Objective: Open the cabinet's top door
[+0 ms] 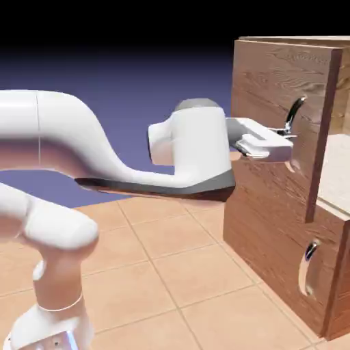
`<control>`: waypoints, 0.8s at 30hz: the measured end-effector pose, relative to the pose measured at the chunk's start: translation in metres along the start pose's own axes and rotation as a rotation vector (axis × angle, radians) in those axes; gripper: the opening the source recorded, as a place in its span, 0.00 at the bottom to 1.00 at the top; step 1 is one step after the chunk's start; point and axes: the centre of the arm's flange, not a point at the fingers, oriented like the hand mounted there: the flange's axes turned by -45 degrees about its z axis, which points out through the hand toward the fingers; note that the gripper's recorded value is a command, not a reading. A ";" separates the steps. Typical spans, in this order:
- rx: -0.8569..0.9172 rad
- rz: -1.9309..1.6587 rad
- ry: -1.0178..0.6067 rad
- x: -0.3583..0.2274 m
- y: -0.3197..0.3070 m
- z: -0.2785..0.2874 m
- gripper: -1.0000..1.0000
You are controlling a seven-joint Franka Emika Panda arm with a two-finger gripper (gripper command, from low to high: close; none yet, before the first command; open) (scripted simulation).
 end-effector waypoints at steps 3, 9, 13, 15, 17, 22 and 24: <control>0.048 0.000 0.000 0.000 0.008 -0.021 0.00; 0.152 0.000 0.000 0.000 0.027 -0.065 0.00; 0.227 0.000 0.000 0.000 0.044 -0.096 0.00; 0.261 -0.001 0.000 0.000 0.053 -0.109 0.00; 0.292 -0.001 0.000 0.000 0.061 -0.121 0.00; 0.359 -0.001 0.000 0.000 0.079 -0.146 0.00; 0.382 -0.001 0.000 0.000 0.086 -0.155 0.00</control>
